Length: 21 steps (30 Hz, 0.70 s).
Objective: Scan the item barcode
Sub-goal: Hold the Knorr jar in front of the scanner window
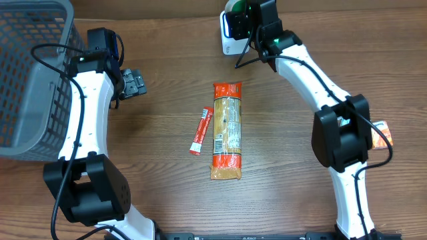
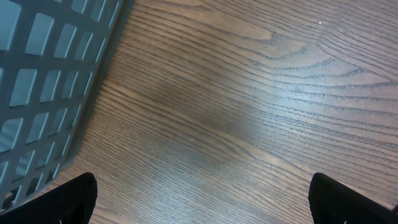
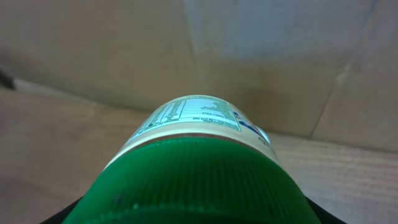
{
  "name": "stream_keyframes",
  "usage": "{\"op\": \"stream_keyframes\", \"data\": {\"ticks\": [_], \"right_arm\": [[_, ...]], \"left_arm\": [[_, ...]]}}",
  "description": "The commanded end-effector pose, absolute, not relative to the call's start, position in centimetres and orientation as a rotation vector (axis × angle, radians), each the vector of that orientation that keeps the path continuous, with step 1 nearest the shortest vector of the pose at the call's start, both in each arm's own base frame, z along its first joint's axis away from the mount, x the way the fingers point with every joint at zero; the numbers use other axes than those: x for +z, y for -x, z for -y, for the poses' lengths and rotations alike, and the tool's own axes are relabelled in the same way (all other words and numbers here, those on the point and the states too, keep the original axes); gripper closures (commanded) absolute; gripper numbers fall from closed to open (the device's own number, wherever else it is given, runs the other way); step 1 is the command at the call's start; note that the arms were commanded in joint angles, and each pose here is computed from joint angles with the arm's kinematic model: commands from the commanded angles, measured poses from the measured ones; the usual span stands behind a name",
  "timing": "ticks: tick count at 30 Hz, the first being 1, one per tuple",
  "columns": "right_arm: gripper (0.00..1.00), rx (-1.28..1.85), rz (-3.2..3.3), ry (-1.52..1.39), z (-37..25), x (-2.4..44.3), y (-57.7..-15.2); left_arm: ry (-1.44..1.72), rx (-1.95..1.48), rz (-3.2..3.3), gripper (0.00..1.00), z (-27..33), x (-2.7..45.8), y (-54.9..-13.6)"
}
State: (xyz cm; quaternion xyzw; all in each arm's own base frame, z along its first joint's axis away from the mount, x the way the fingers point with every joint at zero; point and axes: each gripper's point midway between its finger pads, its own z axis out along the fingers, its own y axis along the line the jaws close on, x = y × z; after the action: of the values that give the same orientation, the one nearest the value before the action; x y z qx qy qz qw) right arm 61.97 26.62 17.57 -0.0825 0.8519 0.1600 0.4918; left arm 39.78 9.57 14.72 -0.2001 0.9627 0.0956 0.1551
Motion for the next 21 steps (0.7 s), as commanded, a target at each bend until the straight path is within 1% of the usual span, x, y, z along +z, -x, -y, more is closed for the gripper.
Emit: {"op": "stream_keyframes", "data": {"ticks": [1,10,12,21], "right_arm": [[0.79,0.316,-2.004,0.151,-26.2,17.2,-63.7],[0.79,0.351,-1.862,0.13,-27.0,17.9,-65.6],[0.8,0.356,-1.843,0.128,-27.1,17.7,-65.9],[0.82,0.347,-1.812,0.111,-27.2,15.5,-66.8]], "left_arm": [[0.546,0.264,-2.739,0.0,-9.2,15.6,-40.2],[0.545,0.264,-2.739,0.01,-9.2,15.6,-40.2],[0.545,0.264,-2.739,0.0,-9.2,15.6,-40.2],[0.547,0.264,-2.739,0.0,-9.3,15.6,-40.2]]}}
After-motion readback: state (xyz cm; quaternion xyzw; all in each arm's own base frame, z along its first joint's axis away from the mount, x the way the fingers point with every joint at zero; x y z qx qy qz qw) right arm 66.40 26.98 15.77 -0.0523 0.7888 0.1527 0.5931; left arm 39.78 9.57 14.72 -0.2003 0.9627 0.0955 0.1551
